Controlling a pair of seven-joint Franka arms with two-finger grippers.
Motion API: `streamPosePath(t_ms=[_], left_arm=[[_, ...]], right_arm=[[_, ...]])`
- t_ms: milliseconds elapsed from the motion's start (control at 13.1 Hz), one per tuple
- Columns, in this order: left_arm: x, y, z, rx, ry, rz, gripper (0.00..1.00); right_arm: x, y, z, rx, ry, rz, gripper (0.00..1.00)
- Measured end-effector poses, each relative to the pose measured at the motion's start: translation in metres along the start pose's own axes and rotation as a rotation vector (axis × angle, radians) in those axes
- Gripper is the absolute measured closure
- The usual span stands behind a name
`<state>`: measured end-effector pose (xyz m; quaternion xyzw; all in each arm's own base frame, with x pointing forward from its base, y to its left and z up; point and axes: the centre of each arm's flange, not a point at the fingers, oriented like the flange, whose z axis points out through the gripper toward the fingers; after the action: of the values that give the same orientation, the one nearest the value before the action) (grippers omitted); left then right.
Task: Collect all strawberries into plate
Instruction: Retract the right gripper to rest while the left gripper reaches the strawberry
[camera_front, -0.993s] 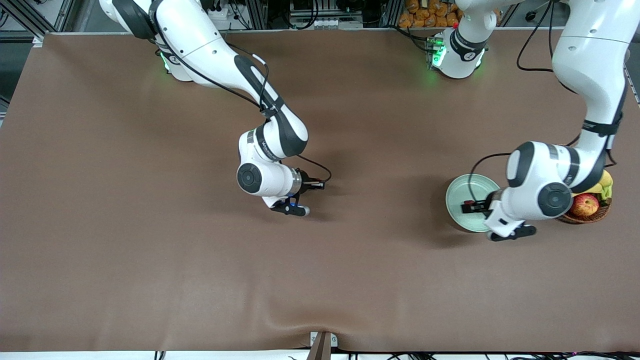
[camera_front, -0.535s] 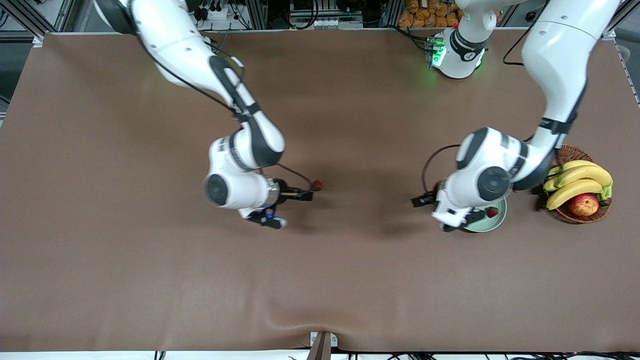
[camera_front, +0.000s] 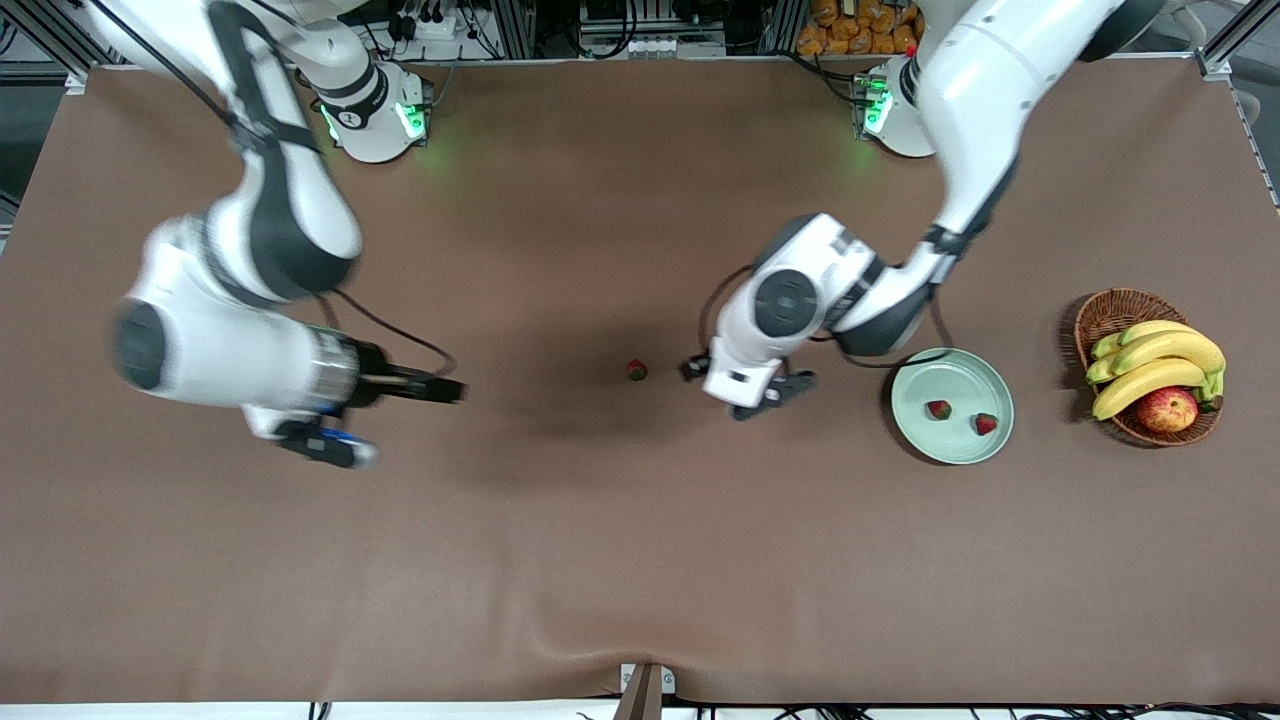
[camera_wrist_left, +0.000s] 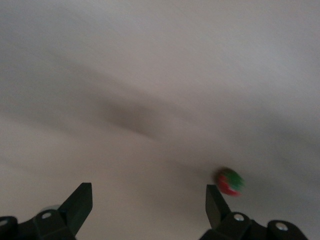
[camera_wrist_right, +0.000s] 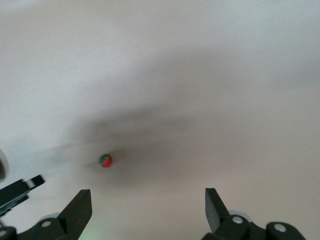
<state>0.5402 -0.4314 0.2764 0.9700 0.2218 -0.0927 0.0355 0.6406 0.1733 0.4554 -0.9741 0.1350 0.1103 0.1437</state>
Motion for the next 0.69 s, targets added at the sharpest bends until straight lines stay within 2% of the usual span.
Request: streamPosePath(t_ms=[229,382,458,611,688], left_arm=[[-0.022,0.029,0.032,-0.039,0.040,0.017,0.00],[-0.035,0.040,0.060,-0.032,0.085,0.020,0.04],[-0.042,0.046,0.071,-0.025,0.102,0.018,0.04],[-0.057,0.059,0.085,-0.025,0.118,0.008,0.15],[-0.060,0.064,0.088,-0.040,0.121,0.001,0.16]], right_arm=[[-0.028,0.033,-0.073,-0.083,0.041,-0.004,0.00],[-0.055,0.047,-0.113,-0.143,0.066,-0.014,0.00],[-0.067,0.055,-0.130,-0.156,0.069,-0.026,0.00],[-0.085,0.077,-0.162,-0.163,0.067,-0.075,0.00],[-0.092,0.092,-0.174,-0.167,0.055,-0.100,0.00]])
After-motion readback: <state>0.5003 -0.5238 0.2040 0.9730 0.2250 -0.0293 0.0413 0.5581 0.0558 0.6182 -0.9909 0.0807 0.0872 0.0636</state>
